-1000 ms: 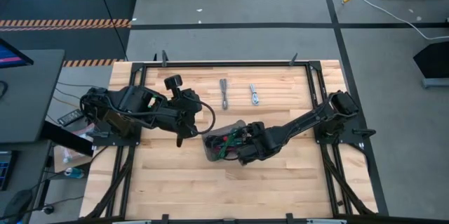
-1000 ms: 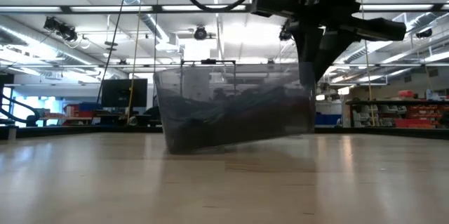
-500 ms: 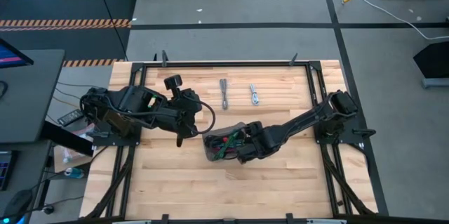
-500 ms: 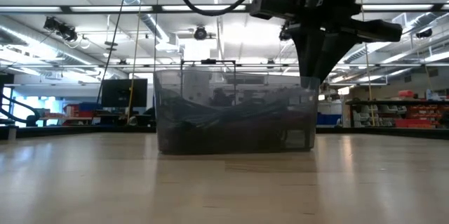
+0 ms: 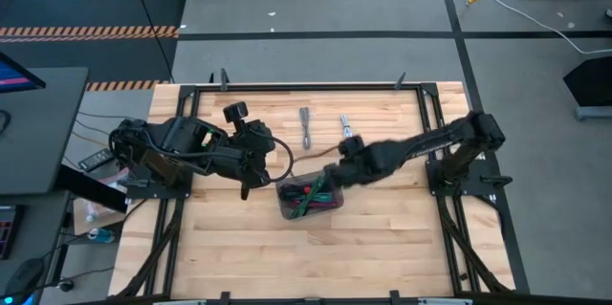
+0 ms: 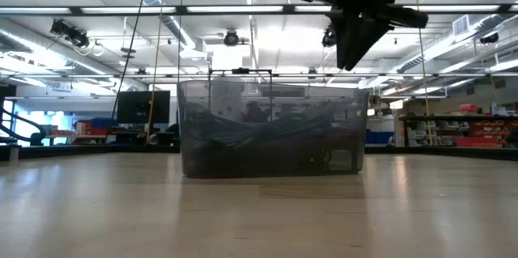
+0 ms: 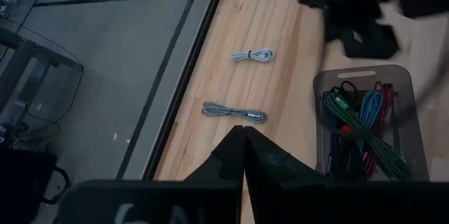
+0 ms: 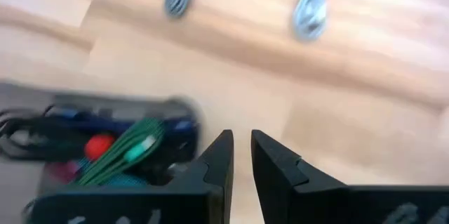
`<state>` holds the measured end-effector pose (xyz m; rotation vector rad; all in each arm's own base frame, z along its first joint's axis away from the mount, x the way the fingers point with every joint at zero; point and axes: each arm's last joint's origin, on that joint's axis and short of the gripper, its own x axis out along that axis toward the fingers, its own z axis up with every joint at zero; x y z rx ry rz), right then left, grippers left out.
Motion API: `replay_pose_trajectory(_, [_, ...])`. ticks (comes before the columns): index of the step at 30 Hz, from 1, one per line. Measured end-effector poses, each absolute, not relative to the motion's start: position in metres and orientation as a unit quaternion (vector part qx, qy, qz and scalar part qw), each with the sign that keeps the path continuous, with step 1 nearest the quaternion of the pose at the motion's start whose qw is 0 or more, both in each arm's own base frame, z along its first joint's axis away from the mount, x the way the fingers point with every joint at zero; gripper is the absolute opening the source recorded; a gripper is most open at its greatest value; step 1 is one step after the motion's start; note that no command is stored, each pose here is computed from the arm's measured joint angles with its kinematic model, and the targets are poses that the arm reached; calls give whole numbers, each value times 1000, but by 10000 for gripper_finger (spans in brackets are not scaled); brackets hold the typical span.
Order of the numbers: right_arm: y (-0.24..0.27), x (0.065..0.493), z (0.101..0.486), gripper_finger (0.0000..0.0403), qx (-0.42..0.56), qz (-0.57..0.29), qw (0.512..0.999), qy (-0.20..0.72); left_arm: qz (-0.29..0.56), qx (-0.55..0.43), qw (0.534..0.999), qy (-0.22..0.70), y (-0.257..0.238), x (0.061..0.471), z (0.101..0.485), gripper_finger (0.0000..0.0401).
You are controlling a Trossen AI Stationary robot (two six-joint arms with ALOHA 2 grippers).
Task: Pick and place USB-C Cables
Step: Put the white USB cable into the black bin
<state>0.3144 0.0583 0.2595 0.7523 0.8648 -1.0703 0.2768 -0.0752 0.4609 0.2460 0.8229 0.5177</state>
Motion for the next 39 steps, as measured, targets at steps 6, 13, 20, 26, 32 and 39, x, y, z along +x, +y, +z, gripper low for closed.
replay_pose_trajectory(6, [13,317,268,58,305,-451,718,434,248,117,877,394,-75,277,461,13])
replay_pose_trajectory(13, [-41,317,268,58,293,-417,713,482,249,116,877,393,-75,277,461,13])
replay_pose_trajectory(20, [-82,306,255,58,315,-407,689,510,249,116,878,393,-75,277,461,13])
replay_pose_trajectory(26, [-96,294,216,58,374,-368,665,531,249,116,878,393,-75,277,461,13])
replay_pose_trajectory(32, [-99,289,182,58,421,-303,679,520,257,101,879,389,-74,277,461,13])
replay_pose_trajectory(39, [-99,297,171,58,445,-195,731,480,287,56,879,378,-66,279,461,13])
